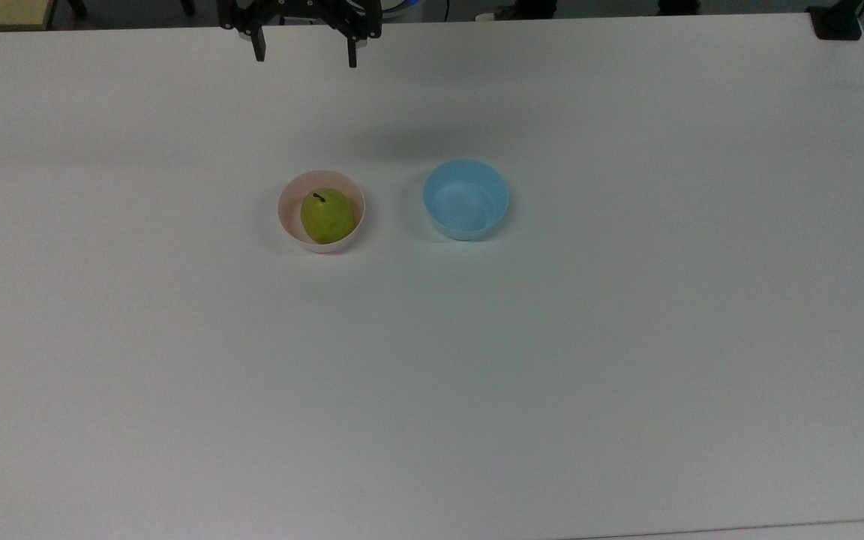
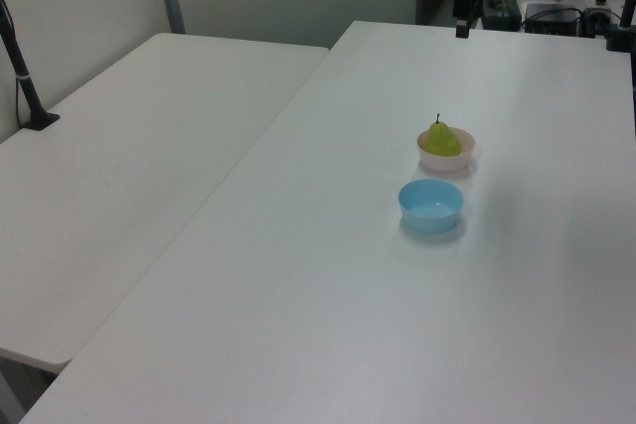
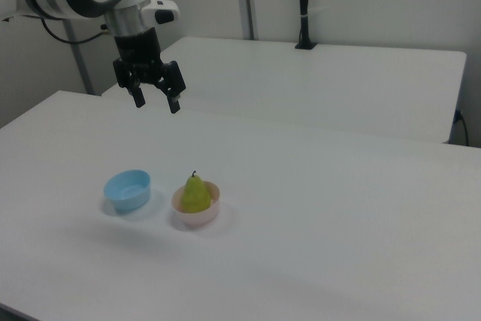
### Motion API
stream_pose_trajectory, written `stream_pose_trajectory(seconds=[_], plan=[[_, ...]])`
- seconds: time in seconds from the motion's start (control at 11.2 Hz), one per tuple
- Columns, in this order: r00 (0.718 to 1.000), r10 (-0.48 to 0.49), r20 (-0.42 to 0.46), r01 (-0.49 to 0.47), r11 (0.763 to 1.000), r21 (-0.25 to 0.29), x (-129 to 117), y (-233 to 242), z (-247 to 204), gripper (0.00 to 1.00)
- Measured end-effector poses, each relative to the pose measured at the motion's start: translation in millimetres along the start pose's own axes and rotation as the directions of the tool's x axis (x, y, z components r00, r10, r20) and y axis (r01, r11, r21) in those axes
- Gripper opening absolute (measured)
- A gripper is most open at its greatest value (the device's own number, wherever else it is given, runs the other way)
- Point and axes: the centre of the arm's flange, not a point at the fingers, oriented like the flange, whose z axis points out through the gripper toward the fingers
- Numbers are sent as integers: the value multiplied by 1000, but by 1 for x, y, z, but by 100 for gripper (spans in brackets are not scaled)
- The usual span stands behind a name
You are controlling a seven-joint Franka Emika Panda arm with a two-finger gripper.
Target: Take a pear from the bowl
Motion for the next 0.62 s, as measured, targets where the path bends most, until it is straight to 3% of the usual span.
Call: stream_pose_trajectory(seconds=[0.62], plan=[[1000,0,8,0,1000,0,-1,0,1,100]])
